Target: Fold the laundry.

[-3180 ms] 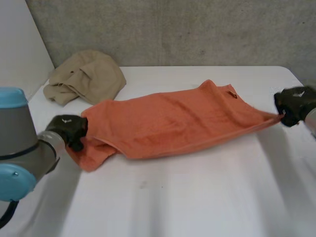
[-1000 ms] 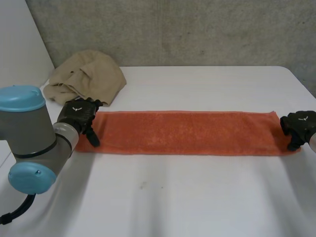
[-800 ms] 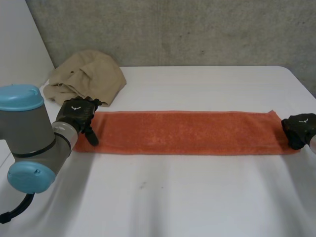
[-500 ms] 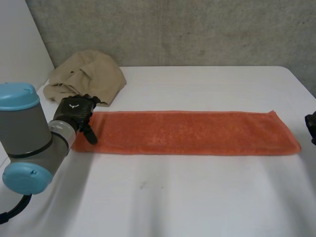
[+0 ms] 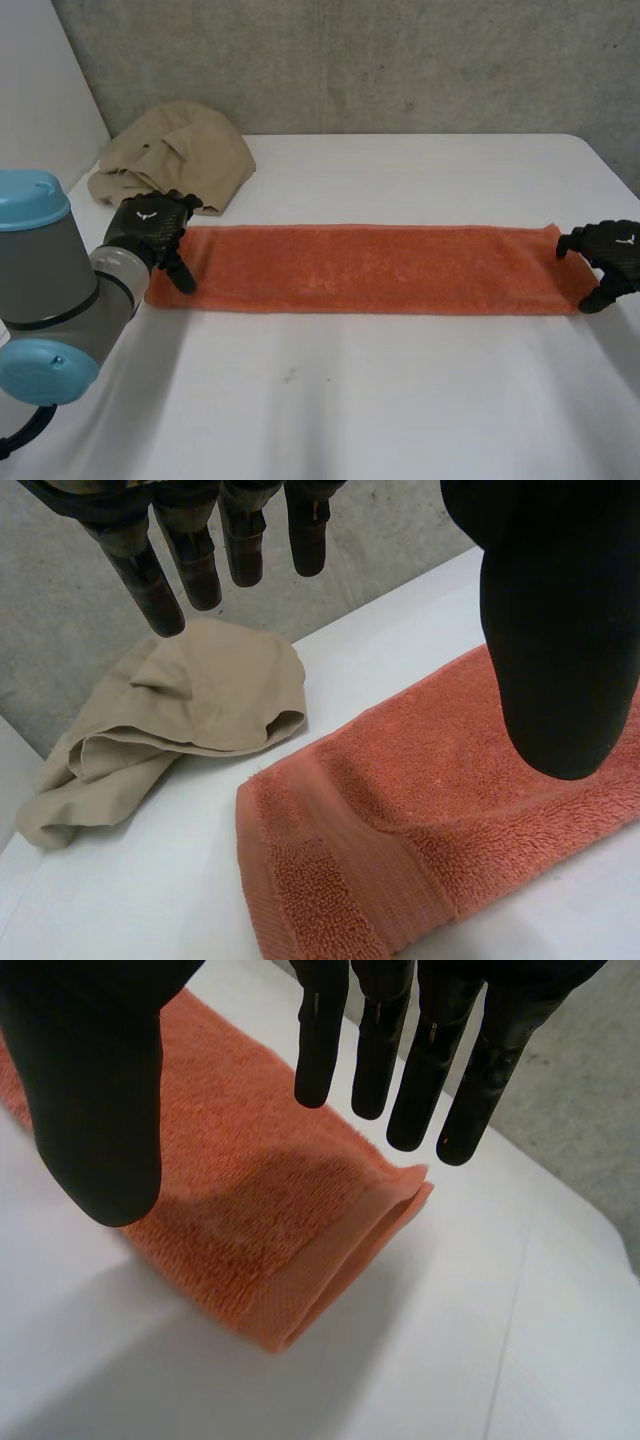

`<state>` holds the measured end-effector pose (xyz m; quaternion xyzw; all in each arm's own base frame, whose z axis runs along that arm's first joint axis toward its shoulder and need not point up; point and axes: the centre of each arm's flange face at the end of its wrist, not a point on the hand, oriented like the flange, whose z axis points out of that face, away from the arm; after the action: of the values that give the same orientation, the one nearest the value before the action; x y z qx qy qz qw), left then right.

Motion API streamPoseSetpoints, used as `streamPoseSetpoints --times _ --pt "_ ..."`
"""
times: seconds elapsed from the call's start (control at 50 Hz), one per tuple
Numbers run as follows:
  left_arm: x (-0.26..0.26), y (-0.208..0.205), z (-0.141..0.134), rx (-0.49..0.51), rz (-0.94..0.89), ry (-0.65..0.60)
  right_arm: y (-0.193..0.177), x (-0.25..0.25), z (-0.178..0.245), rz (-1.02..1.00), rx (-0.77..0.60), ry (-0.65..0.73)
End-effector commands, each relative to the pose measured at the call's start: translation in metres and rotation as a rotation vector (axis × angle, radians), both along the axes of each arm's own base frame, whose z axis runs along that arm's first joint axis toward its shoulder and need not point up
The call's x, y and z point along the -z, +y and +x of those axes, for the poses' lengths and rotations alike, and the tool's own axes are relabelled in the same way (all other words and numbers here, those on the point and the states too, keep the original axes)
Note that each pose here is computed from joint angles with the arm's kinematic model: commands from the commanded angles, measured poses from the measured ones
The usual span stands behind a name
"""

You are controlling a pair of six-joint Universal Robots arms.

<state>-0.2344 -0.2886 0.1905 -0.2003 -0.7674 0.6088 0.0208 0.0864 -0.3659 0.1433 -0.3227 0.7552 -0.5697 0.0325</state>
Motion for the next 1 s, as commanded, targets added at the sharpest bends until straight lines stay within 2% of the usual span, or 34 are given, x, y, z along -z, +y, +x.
streamPoseSetpoints --times 0.02,0.42,0.58,0.66,0.74,0.82,0.96,1.0 --pt "0.002 0.001 -0.002 0.014 0.003 0.001 -0.004 0.012 -0.003 0.015 0.006 0.015" --pt "0.004 -0.003 -0.001 0.009 0.001 0.003 -0.015 0.025 -0.007 0.012 0.007 0.057" --pt "0.004 -0.002 0.000 0.008 0.002 0.003 -0.026 0.022 -0.031 -0.021 0.063 0.100" --pt "0.004 -0.002 -0.001 0.009 0.004 0.002 -0.037 0.014 -0.057 -0.066 0.123 0.163" --pt "0.003 -0.002 -0.001 0.009 -0.001 0.004 -0.051 0.002 -0.099 -0.126 0.234 0.304" --pt "0.003 -0.001 -0.001 0.009 0.002 0.003 -0.059 -0.009 -0.120 -0.175 0.273 0.439" --pt "0.002 -0.001 -0.001 0.010 -0.001 0.002 -0.063 -0.021 -0.119 -0.218 0.272 0.501" --pt "0.001 -0.001 -0.001 0.011 -0.004 0.003 -0.064 -0.030 -0.098 -0.248 0.233 0.499"
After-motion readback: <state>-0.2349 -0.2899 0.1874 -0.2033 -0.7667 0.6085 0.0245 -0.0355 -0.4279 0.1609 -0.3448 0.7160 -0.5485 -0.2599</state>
